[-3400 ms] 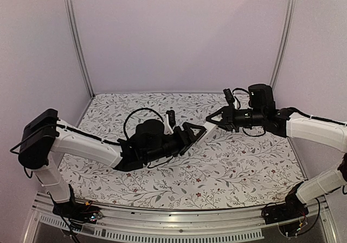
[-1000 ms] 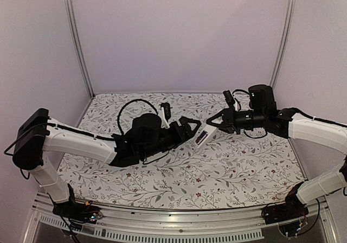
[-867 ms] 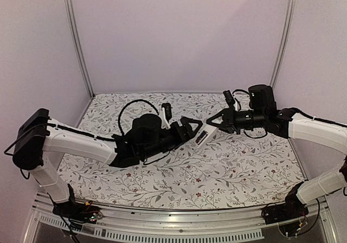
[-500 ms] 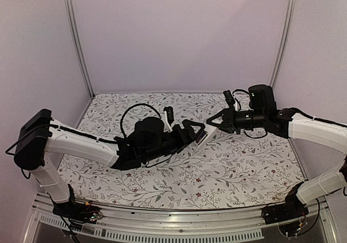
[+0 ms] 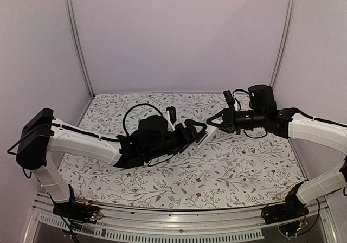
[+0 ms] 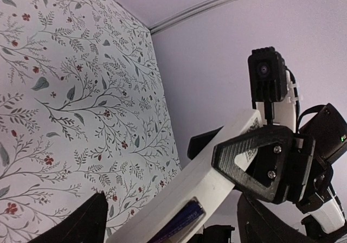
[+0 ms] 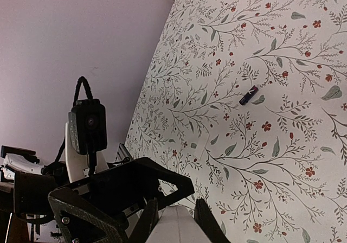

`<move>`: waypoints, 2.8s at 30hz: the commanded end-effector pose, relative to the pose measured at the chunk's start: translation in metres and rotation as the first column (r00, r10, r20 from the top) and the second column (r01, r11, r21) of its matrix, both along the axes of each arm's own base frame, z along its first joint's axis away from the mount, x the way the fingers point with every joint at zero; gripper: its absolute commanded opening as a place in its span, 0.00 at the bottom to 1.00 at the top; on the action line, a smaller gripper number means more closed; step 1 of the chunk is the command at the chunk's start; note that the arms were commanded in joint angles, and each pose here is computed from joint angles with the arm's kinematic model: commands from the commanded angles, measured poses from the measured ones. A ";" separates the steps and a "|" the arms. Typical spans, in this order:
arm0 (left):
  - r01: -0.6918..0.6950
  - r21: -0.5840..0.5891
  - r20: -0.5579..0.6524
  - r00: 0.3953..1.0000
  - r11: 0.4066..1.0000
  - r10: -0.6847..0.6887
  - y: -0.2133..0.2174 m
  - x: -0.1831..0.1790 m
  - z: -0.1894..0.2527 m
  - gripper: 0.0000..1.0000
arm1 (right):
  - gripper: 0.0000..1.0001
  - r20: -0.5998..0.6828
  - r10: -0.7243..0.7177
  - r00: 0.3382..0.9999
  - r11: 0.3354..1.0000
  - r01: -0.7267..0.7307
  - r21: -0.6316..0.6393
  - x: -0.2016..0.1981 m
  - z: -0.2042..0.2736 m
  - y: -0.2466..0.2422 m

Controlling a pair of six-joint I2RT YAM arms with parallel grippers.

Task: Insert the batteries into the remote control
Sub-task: Press the battery in the battery compartment.

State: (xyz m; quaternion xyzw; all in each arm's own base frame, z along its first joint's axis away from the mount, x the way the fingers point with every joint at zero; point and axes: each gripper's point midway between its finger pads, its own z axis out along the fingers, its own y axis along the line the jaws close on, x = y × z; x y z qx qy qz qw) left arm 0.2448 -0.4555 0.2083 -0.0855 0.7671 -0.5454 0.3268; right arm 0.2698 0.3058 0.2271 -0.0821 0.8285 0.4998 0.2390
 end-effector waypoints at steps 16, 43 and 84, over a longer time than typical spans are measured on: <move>0.017 0.041 -0.037 0.999 0.999 -0.015 -0.005 -0.006 -0.019 0.82 | 0.00 0.025 0.006 1.000 1.000 -0.007 0.004 0.002 0.010 0.003; 0.029 0.067 -0.052 0.998 0.997 -0.025 -0.005 -0.008 -0.036 0.65 | 0.00 0.042 -0.002 0.999 0.998 -0.001 0.056 0.003 0.031 -0.002; -0.041 0.154 0.032 0.999 0.987 0.037 0.030 0.000 -0.047 0.65 | 0.00 0.048 0.002 0.999 0.970 -0.013 0.243 -0.001 0.084 -0.008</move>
